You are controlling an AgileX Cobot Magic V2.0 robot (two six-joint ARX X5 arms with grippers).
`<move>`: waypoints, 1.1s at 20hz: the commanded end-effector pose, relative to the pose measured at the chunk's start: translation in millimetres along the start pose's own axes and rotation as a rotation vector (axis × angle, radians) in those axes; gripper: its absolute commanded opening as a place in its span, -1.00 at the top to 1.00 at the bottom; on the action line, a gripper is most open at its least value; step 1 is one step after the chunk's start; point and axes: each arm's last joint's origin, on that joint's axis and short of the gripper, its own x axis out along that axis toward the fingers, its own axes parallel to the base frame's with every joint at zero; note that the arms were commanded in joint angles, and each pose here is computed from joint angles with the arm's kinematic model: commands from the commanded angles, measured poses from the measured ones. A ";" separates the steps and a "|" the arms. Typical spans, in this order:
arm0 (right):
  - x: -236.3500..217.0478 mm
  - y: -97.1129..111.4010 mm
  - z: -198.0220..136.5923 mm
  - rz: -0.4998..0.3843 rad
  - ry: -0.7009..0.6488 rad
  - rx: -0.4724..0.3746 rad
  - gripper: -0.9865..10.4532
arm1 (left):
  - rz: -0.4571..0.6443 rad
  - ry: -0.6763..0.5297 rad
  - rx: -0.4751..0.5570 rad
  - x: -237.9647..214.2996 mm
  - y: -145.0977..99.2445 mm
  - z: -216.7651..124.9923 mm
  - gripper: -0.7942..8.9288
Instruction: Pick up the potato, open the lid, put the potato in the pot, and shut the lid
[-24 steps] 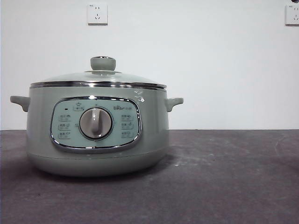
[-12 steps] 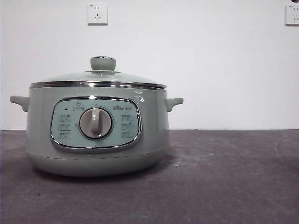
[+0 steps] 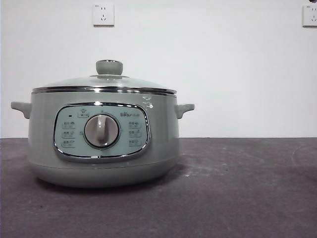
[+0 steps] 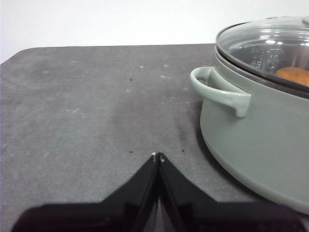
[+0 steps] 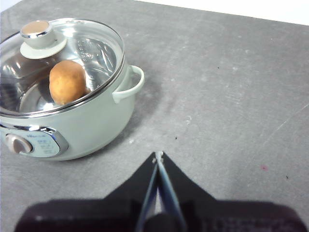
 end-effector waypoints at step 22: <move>-4.5 -17.1 -6.6 -0.111 -0.049 0.031 0.82 | 0.008 0.009 -0.010 1.4 0.6 -4.3 0.84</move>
